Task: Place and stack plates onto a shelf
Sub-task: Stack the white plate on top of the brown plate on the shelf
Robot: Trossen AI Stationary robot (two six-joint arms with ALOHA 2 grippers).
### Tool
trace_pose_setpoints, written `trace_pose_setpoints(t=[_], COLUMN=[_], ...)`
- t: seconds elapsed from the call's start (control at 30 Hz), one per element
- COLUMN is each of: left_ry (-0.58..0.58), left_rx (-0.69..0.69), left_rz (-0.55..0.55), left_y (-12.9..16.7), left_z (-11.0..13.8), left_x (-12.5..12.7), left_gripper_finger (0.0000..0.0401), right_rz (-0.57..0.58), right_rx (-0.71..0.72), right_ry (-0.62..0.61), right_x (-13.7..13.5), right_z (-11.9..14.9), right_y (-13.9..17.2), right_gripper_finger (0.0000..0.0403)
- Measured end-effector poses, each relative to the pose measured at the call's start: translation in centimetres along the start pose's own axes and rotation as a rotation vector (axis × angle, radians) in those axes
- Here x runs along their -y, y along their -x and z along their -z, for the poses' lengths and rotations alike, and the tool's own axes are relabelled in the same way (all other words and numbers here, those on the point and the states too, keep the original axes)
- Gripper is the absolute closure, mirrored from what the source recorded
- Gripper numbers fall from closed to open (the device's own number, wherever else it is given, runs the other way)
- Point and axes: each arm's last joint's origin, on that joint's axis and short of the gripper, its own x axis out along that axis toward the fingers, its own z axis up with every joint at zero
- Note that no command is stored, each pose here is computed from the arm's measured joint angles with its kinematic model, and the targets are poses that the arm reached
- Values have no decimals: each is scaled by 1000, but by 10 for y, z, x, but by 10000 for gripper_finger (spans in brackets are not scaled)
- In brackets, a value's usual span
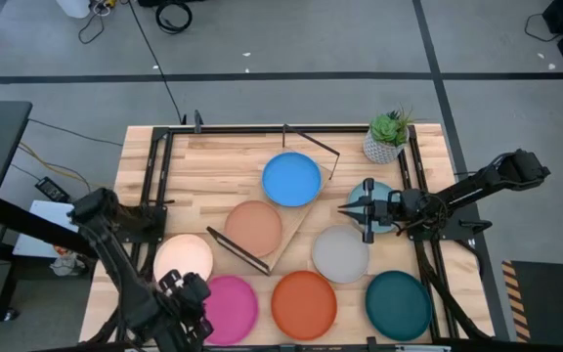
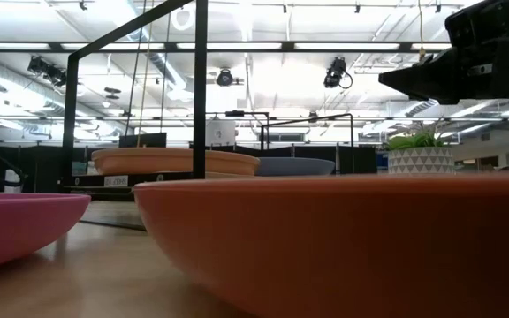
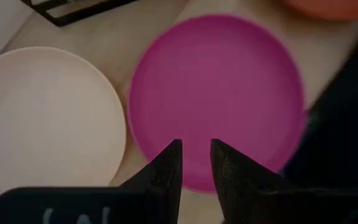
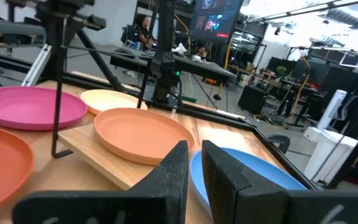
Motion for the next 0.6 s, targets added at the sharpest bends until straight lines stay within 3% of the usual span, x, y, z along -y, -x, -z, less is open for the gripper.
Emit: trace_pose_setpoints(t=[0.37, 0.6], left_ry=[27, 125], left_rx=[-107, -56], left_rz=[-159, -285], left_y=[-46, -76], left_z=[-4, -7], left_x=[11, -8], left_gripper_finger=[315, 357], right_rz=[41, -1], right_rx=[-1, 39], right_ry=[29, 47], right_x=[6, 11], right_z=[0, -5], right_y=[-1, -6], right_gripper_finger=[350, 350])
